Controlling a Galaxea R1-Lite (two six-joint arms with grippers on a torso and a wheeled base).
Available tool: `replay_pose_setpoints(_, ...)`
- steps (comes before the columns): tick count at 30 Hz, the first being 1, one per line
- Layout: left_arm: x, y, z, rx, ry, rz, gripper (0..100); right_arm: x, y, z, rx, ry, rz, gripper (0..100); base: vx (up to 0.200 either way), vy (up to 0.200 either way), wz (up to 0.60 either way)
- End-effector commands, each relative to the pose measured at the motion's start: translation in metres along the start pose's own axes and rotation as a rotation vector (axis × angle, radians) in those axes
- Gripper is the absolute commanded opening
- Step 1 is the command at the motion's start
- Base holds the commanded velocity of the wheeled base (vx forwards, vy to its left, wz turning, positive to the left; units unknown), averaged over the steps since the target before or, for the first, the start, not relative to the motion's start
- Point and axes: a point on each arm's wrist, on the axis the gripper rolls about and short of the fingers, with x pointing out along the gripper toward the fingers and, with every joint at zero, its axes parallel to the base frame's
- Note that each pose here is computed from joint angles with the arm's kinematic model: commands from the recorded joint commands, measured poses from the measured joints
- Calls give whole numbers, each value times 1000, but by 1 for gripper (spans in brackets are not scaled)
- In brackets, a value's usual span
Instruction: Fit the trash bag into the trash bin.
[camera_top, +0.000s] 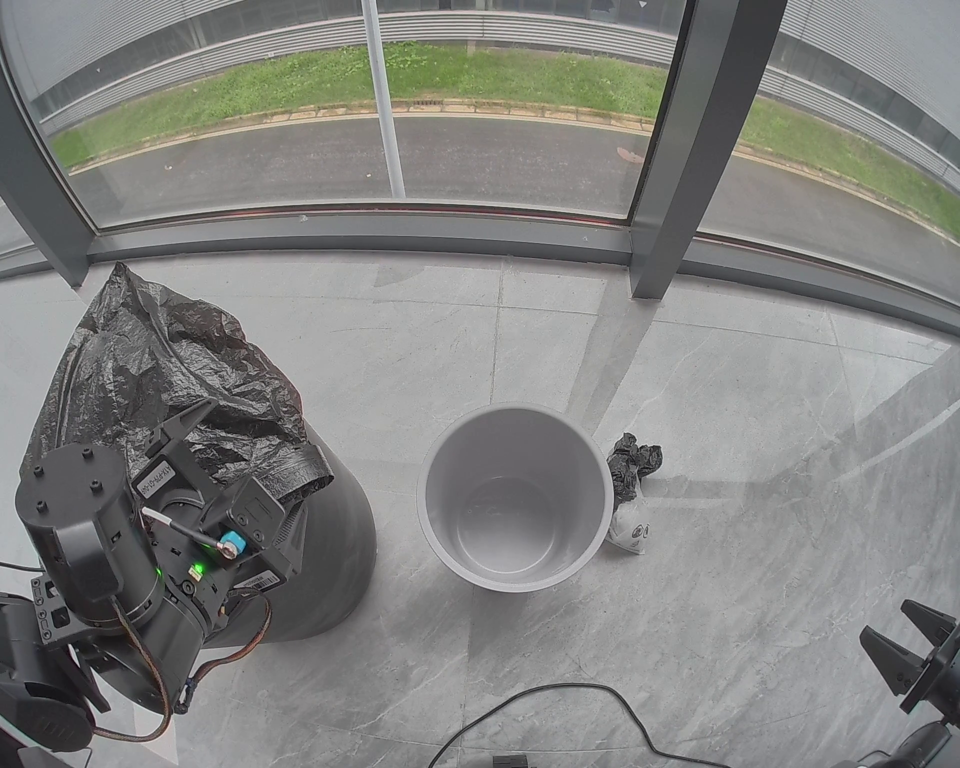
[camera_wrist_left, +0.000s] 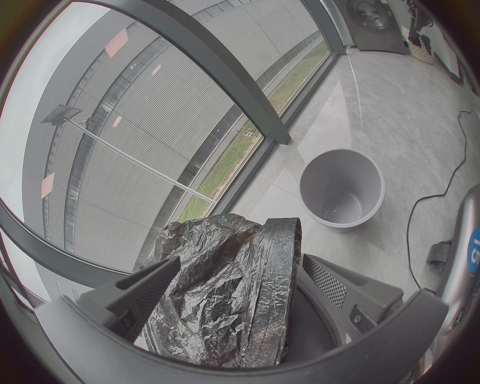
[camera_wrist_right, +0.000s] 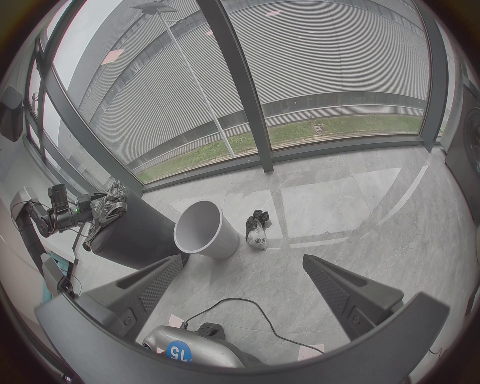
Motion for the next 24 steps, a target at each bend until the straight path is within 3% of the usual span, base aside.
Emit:
replay_pose_setpoints(1,4,-3,1,3,8,4,100,0,0,-2,-1,4,2,100,0,0,0)
replay_pose_setpoints(13,9,1,6,-24,35,53,100,-1,0,-2,-5,-3,20,100,0,0,0)
replay_pose_setpoints(18,21,2,9,-65,45,113,100,-2,0,-2,-5,-8,21,100,0,0,0)
replay_pose_setpoints(24,33,-8,10,-70,44,127,100,-2,0,-4,-5,-9,21,100,0,0,0)
